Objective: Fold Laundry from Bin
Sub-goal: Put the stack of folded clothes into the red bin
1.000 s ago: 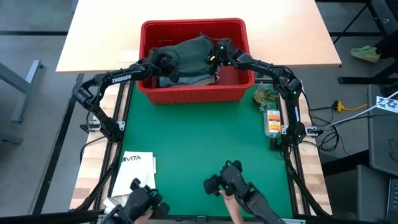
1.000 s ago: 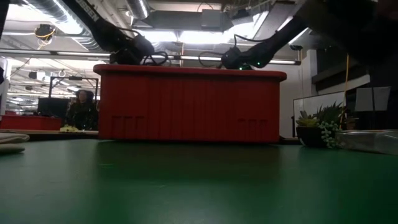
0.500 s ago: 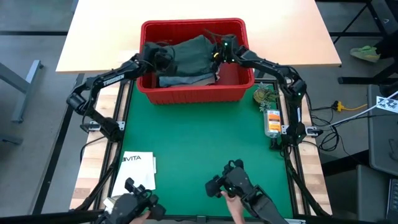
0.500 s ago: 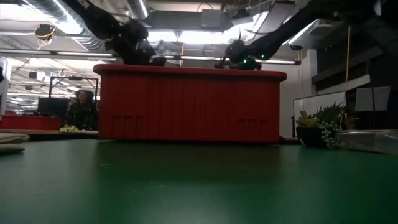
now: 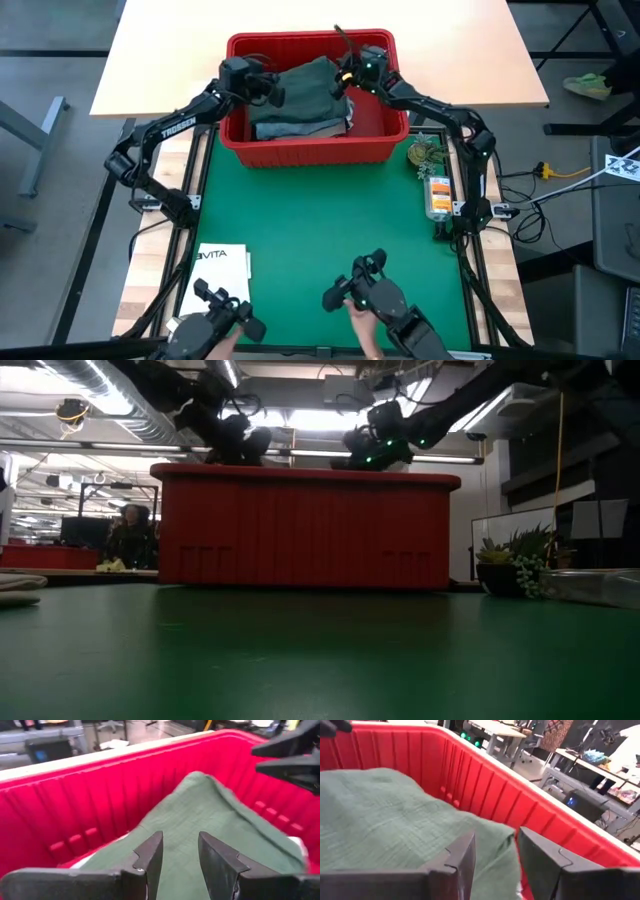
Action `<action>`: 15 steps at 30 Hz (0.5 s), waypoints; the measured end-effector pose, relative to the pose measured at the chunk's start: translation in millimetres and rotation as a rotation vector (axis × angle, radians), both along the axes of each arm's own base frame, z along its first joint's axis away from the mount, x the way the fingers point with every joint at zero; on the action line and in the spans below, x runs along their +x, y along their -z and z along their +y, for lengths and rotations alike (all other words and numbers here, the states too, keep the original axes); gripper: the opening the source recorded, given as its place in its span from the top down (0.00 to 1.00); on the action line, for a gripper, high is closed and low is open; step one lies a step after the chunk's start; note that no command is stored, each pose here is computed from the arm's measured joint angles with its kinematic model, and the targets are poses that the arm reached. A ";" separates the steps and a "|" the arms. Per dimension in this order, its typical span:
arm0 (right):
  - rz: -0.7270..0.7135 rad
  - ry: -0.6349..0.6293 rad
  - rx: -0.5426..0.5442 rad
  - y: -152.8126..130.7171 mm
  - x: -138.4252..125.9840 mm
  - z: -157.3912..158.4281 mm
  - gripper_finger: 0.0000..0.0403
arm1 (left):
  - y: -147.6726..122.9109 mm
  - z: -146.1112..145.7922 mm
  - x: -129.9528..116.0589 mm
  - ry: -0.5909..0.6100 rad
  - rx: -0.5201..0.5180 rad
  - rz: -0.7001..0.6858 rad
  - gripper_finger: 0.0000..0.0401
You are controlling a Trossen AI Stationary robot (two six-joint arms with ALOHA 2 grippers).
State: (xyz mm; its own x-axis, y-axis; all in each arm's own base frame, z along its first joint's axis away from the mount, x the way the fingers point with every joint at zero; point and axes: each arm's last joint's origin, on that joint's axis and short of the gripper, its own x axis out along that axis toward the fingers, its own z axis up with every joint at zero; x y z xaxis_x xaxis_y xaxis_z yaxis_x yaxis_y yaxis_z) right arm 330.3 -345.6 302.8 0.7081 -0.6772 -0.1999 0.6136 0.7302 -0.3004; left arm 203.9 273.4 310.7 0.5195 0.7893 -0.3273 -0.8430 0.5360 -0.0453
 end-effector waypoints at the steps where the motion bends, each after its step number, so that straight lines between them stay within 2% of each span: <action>1: 0.001 0.008 -0.001 4.4 1.6 -2.0 0.63 | 1.7 1.3 0.2 -0.015 0.000 0.007 0.70; 7: 0.044 0.032 0.055 39.4 10.4 -12.5 0.63 | 26.7 15.0 8.3 -0.078 -0.037 0.065 0.70; 15: 0.092 0.081 0.113 76.2 16.7 -21.6 0.63 | 83.6 46.1 15.4 -0.135 -0.120 0.146 0.70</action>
